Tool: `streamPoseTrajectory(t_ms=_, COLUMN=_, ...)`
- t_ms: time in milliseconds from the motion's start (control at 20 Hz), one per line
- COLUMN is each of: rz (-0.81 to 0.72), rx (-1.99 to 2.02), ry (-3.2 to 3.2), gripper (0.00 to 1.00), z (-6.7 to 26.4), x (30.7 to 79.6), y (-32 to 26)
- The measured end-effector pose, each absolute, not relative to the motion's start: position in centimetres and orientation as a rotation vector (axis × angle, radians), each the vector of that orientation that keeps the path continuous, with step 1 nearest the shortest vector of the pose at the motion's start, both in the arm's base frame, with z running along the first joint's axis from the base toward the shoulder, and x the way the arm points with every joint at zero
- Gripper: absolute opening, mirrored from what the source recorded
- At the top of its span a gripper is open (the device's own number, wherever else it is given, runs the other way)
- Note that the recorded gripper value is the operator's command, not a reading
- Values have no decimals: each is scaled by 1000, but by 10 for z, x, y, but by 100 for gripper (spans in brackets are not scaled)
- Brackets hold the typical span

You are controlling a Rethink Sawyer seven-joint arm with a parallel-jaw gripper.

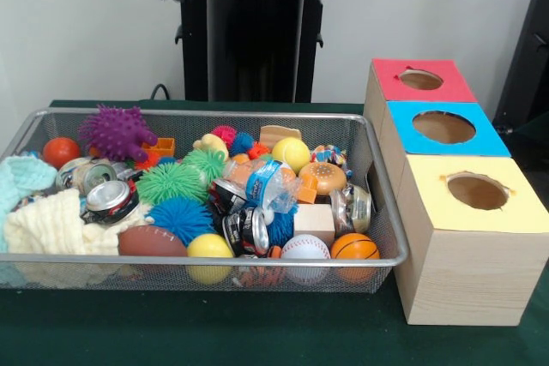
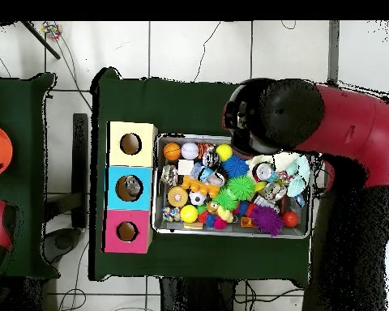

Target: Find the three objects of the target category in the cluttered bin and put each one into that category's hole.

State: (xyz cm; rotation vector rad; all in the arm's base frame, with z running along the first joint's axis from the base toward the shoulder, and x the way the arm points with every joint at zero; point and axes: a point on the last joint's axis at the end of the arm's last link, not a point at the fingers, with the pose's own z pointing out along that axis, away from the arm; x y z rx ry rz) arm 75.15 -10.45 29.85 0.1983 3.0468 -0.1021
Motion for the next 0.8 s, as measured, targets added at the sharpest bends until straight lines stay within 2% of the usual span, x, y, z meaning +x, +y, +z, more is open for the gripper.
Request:
streamPoseTrajectory(t_ms=300, rz=-108, rx=160, ry=3051, gripper=0, z=230, x=761, y=-108)
streamPoseTrajectory(t_ms=600, rz=-97, rx=138, ry=3099, gripper=0, z=174, x=760, y=-108)
streamPoseTrajectory(t_ms=800, rz=-83, rx=139, ry=3125, gripper=0, z=150, x=759, y=-108)
